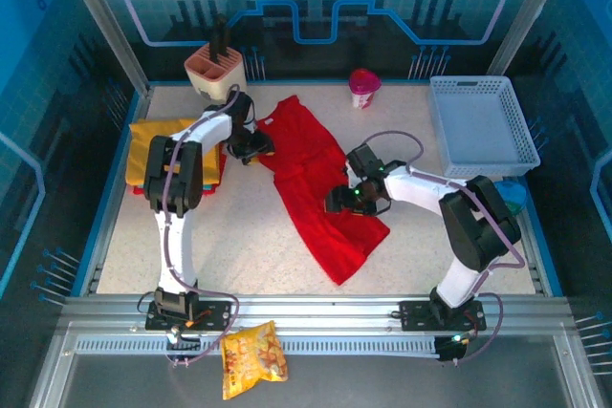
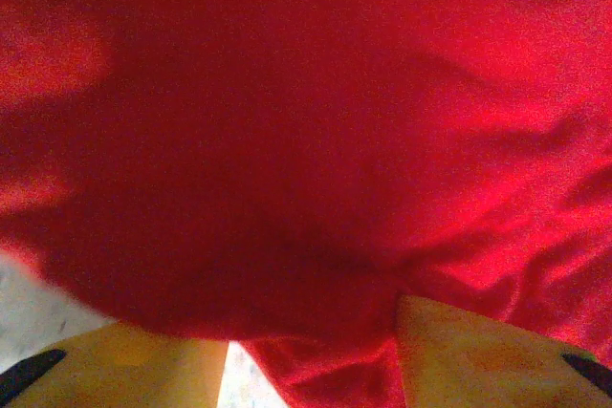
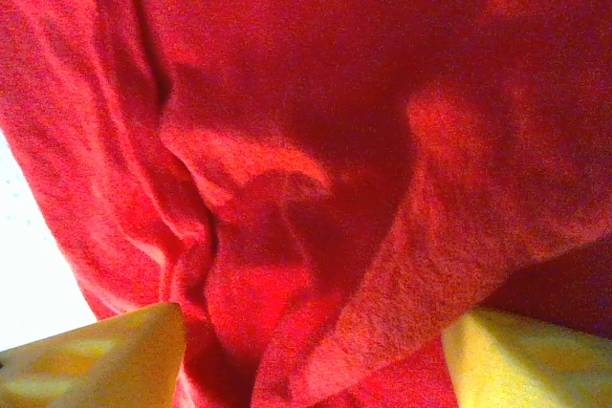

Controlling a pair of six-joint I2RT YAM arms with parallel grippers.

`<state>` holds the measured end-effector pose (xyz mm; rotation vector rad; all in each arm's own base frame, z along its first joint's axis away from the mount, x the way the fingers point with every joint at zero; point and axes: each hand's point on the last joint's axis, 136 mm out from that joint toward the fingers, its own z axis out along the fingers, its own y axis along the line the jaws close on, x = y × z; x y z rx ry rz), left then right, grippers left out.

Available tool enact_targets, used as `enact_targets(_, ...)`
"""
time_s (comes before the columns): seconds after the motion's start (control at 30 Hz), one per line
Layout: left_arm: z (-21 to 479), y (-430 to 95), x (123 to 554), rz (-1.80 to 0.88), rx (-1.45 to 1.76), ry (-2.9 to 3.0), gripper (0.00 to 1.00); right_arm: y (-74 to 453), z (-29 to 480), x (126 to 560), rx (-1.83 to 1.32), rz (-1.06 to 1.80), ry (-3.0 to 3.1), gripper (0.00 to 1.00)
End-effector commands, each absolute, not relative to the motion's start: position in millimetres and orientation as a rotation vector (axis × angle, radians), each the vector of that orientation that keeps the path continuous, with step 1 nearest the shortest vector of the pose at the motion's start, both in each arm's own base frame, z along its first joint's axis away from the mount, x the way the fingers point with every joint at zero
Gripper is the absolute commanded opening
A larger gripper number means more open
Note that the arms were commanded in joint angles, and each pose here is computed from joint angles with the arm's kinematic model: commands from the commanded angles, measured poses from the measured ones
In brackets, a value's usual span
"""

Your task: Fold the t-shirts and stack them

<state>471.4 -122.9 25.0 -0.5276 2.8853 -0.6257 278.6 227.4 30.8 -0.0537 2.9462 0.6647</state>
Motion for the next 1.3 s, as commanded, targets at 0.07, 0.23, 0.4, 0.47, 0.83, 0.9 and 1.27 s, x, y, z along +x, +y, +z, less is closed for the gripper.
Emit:
enact_targets(0.07,13.6,-135.8,505.9,-0.707,-0.543,2.857,0.48,239.7,0.9,244.8,0.037,0.736,3.019,0.71)
enact_targets(0.23,16.3,-144.9,536.6,-0.755,-0.543,2.841,0.47,259.9,-6.6,224.5,0.097,0.727,3.021,0.71)
enact_targets(0.4,30.1,-158.0,569.2,-0.855,-0.527,2.774,0.46,275.4,-5.5,223.7,0.182,0.700,2.976,0.71)
enact_targets(0.47,35.4,-160.2,577.9,-0.871,-0.517,2.755,0.46,275.9,-4.7,224.8,0.241,0.707,2.957,0.72)
enact_targets(0.83,94.0,-142.4,555.3,-0.837,-0.422,2.729,0.49,236.9,33.3,205.0,0.302,0.627,2.919,0.76)
enact_targets(0.9,98.5,-140.6,535.5,-0.841,-0.416,2.734,0.49,232.4,42.4,198.8,0.315,0.662,2.903,0.76)
enact_targets(1.27,100.4,-141.6,381.9,-0.965,-0.487,2.782,0.50,201.0,47.6,173.2,0.120,0.647,2.988,0.55)
